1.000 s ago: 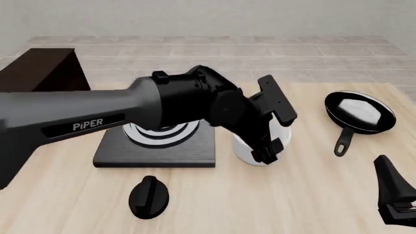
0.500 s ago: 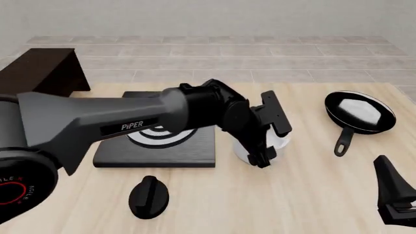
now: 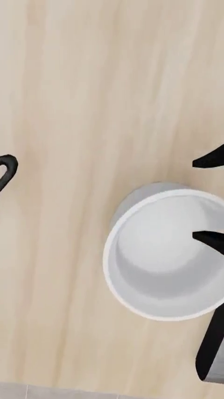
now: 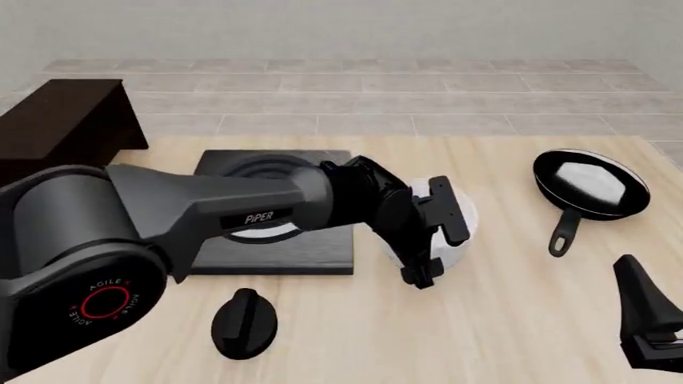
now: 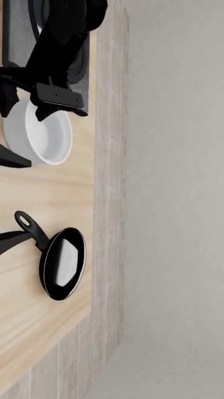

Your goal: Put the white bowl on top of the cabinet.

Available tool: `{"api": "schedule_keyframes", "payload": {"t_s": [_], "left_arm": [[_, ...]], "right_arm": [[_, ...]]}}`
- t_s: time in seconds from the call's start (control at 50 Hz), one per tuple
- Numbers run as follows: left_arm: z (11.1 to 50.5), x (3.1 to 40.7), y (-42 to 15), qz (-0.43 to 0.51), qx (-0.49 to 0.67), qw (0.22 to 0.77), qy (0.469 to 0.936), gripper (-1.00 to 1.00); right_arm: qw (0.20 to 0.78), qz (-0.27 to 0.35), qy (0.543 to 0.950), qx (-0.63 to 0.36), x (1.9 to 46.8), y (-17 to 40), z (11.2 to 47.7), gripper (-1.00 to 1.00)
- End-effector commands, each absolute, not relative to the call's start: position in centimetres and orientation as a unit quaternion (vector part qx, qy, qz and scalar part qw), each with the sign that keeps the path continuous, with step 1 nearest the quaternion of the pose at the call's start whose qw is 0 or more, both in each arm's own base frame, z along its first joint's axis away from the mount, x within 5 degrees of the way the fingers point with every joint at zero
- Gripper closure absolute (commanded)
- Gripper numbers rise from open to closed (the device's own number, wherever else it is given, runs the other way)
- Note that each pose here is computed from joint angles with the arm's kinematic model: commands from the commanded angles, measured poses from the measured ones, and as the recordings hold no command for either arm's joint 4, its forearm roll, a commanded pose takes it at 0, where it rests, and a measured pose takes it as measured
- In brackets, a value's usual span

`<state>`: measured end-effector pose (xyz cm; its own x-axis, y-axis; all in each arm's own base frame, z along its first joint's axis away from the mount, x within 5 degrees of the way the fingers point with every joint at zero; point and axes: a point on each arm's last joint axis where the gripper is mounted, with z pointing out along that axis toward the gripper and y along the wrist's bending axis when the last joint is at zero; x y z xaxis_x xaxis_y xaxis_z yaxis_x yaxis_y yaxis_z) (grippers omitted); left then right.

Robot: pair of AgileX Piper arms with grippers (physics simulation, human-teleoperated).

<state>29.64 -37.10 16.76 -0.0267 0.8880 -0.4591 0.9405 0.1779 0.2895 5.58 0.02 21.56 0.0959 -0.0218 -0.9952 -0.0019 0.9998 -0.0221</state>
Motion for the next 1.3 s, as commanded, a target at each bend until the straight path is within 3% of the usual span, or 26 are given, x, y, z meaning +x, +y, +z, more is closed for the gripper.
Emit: {"api": "schedule_keyframes", "payload": {"t_s": [0.02,0.24,0.46,0.48,1.02,1.3], "left_arm": [[13.7,30.2,-37.1,-0.035,0.659,0.255,0.707,-1.00],[12.0,30.6,-37.0,-0.030,0.660,0.219,0.718,-1.00],[13.6,32.1,-36.1,-0.025,0.653,0.226,0.723,-1.00],[14.0,32.1,-36.1,-0.025,0.652,0.230,0.722,1.00],[22.7,34.2,-33.9,-0.009,0.653,0.285,0.702,1.00],[27.5,35.6,-30.6,-0.004,0.610,0.319,0.725,1.00]], "right_arm": [[0.740,-0.007,0.672,-0.009,5.6,0.0,21.7,-1.00],[0.740,-0.007,0.672,-0.009,5.6,0.0,21.7,-1.00],[0.740,-0.007,0.672,-0.009,5.6,0.0,21.6,-1.00],[0.740,-0.007,0.672,-0.009,5.6,0.0,21.6,-1.00],[0.740,-0.007,0.672,-0.009,5.6,0.0,21.4,-1.00],[0.740,-0.007,0.672,-0.009,5.6,0.0,21.4,-1.00]]}}
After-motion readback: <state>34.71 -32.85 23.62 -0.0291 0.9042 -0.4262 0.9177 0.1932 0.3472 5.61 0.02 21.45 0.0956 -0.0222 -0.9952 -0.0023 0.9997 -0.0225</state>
